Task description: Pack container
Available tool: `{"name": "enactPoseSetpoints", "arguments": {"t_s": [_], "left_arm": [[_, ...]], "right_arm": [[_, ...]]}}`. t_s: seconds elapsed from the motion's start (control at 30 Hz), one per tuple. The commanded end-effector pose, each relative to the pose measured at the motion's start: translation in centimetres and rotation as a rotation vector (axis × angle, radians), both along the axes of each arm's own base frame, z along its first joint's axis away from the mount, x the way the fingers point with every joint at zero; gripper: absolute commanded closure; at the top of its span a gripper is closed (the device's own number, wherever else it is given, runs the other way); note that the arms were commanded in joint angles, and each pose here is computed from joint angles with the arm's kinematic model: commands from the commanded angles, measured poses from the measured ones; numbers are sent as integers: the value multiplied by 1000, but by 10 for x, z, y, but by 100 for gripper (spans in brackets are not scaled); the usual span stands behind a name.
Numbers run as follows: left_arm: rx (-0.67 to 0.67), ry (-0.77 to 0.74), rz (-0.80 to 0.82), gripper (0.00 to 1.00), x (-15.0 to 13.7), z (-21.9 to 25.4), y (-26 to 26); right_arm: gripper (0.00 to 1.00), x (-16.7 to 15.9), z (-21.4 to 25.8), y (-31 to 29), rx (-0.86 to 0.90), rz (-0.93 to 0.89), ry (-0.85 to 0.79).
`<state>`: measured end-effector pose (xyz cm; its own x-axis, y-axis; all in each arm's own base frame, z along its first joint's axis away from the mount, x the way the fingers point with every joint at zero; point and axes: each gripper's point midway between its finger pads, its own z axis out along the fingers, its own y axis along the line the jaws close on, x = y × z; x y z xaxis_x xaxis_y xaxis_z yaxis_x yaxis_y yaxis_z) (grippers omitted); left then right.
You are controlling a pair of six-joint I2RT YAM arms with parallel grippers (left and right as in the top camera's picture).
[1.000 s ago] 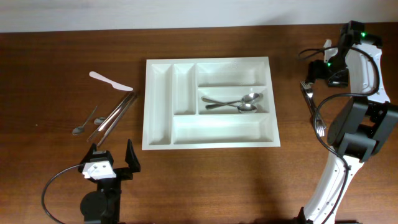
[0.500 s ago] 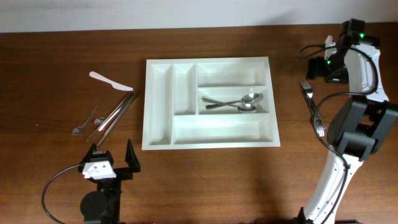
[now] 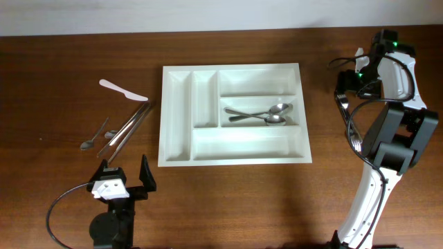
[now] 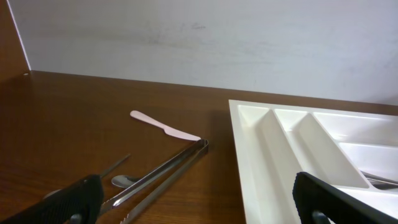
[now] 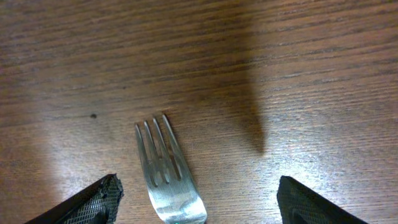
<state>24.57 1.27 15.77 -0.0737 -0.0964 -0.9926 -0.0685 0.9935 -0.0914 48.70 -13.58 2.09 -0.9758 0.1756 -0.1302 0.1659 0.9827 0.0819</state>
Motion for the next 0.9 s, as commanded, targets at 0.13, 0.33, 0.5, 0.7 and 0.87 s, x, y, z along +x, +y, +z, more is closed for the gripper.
{"name": "enactPoseSetpoints", "arguments": {"t_s": [0.13,0.33,0.5,0.7,0.87], "left_arm": [[-6,-1,-6,1,0,-1,-1],[-6,-1,-6,1,0,-1,-1],[-6,-1,-6,1,0,-1,-1],[-6,-1,-6,1,0,-1,-1],[-6,-1,-6,1,0,-1,-1]], "right_arm": [[19,-10,-27,8,49,-3,67],[44,-9,-27,7,48,-4,64],[66,-9,-27,7,47,-3,64],[76,-10,-27,7,47,-3,65],[82,-12,-27,8,50,-3,73]]}}
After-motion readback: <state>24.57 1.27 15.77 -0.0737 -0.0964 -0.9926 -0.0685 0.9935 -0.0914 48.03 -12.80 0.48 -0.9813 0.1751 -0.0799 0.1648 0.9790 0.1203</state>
